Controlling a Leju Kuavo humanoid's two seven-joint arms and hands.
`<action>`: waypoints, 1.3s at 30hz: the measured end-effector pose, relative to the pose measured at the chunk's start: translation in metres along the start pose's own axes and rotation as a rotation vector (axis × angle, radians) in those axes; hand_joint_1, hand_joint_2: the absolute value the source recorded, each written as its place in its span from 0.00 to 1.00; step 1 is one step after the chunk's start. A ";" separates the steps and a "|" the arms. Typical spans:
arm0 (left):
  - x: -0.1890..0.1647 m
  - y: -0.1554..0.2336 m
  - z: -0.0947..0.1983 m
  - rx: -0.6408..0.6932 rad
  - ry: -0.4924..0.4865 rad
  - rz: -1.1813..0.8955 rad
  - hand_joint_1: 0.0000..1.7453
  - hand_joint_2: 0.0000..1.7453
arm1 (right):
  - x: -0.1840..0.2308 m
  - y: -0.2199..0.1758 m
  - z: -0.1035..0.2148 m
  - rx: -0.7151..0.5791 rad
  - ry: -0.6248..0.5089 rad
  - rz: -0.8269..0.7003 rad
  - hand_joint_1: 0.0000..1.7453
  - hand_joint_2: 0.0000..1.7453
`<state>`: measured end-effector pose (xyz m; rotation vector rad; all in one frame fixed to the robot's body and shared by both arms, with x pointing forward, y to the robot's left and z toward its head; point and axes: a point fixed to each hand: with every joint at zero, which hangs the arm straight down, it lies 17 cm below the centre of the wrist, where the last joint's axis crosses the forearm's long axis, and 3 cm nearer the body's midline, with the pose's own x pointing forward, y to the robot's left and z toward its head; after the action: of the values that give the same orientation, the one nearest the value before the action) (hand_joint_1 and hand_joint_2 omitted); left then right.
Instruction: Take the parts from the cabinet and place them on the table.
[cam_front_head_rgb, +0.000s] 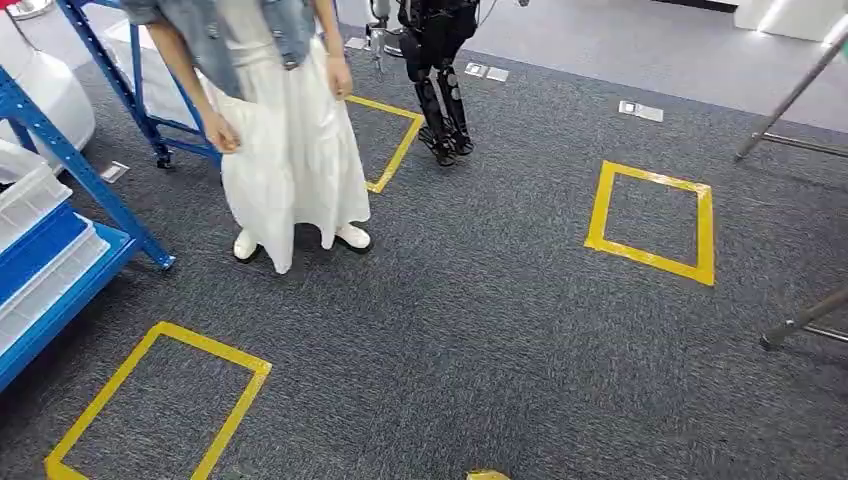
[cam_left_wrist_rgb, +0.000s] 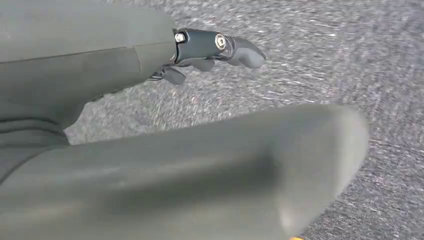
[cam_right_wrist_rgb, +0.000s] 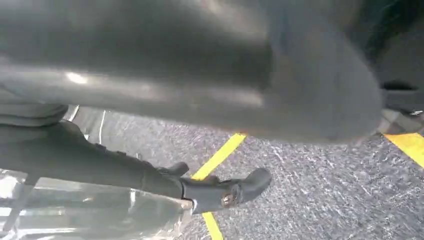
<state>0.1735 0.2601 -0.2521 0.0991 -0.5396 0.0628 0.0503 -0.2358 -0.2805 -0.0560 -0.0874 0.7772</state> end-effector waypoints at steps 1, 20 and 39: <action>0.000 0.000 0.000 -0.001 0.000 -0.003 0.00 0.00 | 0.001 -0.001 0.000 -0.001 -0.003 -0.003 0.00 0.00; 0.012 0.003 -0.004 0.004 -0.007 -0.024 0.00 0.00 | 0.008 -0.001 0.000 -0.002 -0.017 -0.004 0.00 0.00; 0.013 0.002 -0.005 -0.014 -0.001 -0.053 0.00 0.00 | 0.009 0.001 0.001 0.005 -0.017 -0.033 0.00 0.00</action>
<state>0.1871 0.2633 -0.2498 0.0996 -0.5382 0.0075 0.0557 -0.2286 -0.2795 -0.0428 -0.1021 0.7448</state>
